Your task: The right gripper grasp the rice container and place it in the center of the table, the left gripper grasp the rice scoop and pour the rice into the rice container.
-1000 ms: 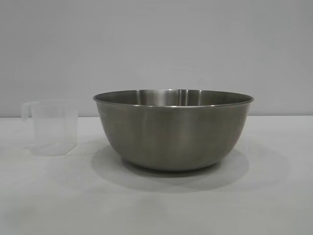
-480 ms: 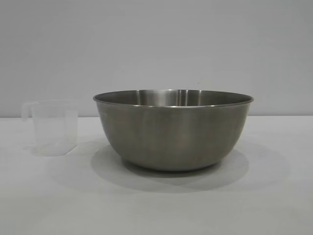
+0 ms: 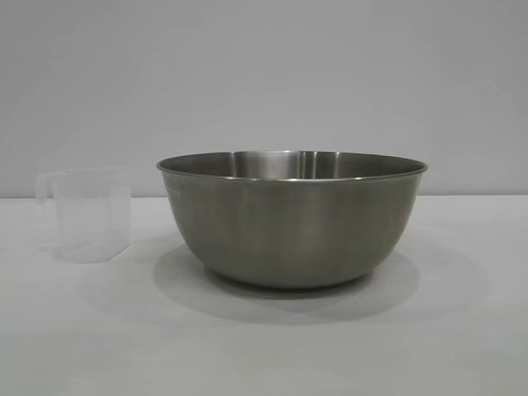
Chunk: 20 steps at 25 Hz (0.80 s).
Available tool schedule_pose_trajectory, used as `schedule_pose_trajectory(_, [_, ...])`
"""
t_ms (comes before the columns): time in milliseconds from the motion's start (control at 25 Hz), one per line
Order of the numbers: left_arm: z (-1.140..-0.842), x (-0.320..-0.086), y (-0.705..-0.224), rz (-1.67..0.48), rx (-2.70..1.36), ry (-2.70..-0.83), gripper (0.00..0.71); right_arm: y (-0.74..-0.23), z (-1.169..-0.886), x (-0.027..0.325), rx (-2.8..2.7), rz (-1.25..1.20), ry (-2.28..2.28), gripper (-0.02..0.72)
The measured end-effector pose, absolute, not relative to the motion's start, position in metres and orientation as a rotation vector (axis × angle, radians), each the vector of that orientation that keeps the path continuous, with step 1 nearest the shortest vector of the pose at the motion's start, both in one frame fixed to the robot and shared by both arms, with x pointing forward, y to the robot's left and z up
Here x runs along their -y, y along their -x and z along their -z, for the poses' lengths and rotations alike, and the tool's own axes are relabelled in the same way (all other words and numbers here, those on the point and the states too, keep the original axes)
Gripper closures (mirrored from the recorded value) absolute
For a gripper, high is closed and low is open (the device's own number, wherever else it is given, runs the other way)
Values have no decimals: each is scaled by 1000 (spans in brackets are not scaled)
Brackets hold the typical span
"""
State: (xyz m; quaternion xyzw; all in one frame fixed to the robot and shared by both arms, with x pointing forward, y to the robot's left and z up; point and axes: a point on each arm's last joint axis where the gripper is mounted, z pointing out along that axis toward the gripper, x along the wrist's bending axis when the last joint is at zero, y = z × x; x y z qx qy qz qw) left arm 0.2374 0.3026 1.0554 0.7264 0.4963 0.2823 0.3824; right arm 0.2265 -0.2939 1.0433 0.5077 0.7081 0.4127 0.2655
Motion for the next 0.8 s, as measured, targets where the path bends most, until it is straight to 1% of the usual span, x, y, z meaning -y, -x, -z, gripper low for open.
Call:
schedule_pose_trajectory(120, [-1044, -301, -237, -702, -1259, -1865, 207, -227, -1043, 294, -1913, -1115, -1371, 178])
schedule_pose_trajectory(800, [-1043, -302, -236, -713, -1249, -1848, 207, -227, -1043, 294, -1913, -1115, -1371, 178])
